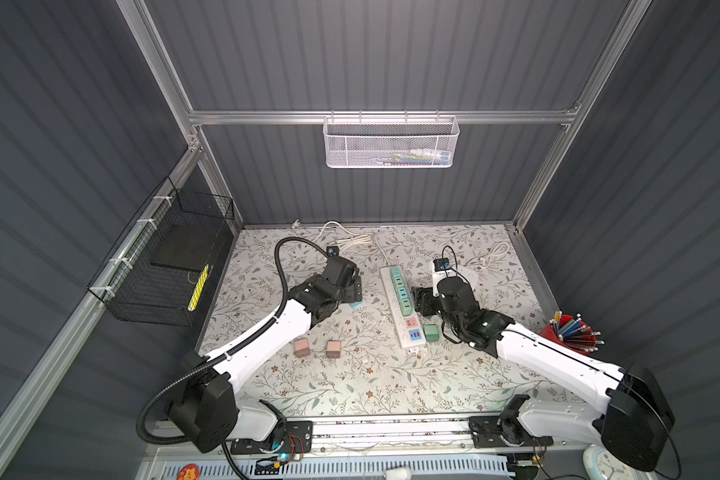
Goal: Insert the plug
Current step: 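Open the right gripper and lift away while left gripper reaches toward a pink cube, then grasp the pink cube adapter near the robot with the left gripper and lift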
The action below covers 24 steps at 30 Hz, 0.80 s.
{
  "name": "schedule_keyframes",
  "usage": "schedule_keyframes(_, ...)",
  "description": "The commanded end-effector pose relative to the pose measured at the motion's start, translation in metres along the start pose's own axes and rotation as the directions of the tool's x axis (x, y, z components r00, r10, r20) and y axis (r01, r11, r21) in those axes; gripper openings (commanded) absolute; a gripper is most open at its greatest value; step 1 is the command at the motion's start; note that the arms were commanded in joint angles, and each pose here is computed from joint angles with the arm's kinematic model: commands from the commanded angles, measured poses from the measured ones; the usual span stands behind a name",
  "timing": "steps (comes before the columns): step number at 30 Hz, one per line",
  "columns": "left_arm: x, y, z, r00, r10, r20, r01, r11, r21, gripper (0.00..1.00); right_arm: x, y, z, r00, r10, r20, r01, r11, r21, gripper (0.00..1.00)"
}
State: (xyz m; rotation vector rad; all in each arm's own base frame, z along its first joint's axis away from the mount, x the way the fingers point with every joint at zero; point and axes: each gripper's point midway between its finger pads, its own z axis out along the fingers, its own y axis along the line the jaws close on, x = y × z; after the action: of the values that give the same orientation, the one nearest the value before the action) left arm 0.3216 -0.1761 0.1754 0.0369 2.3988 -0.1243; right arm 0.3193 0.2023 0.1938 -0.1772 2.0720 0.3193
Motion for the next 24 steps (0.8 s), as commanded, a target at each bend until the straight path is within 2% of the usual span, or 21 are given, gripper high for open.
schedule_keyframes(1,0.079,0.033,-0.007,0.959,0.012,-0.282,-0.04,0.995,-0.092,0.88,0.023,-0.007,-0.003,0.998,-0.028,-0.051,0.028,1.0,-0.006,0.75)
schedule_keyframes(5,0.134,0.03,-0.002,0.866,0.067,-0.495,-0.095,0.995,-0.032,0.76,0.023,-0.017,-0.01,0.998,0.038,-0.049,-0.039,0.999,-0.013,0.78)
schedule_keyframes(9,0.161,0.024,0.009,0.806,0.107,-0.582,-0.142,0.99,-0.014,0.71,0.025,-0.031,-0.012,0.993,0.12,-0.019,-0.12,0.993,-0.006,0.79)
schedule_keyframes(12,0.167,0.031,0.023,0.8,0.126,-0.586,-0.19,0.981,-0.048,0.72,0.029,-0.032,-0.014,0.991,0.133,-0.025,-0.134,0.991,-0.013,0.79)
schedule_keyframes(19,0.184,0.029,0.034,0.772,0.127,-0.623,-0.19,0.981,-0.036,0.68,0.045,-0.04,-0.018,0.99,0.129,-0.048,-0.129,0.992,0.007,0.79)
schedule_keyframes(24,0.191,0.033,0.037,0.77,0.12,-0.626,-0.193,0.98,-0.05,0.63,0.051,-0.04,-0.014,0.989,0.138,-0.053,-0.138,0.99,0.008,0.79)
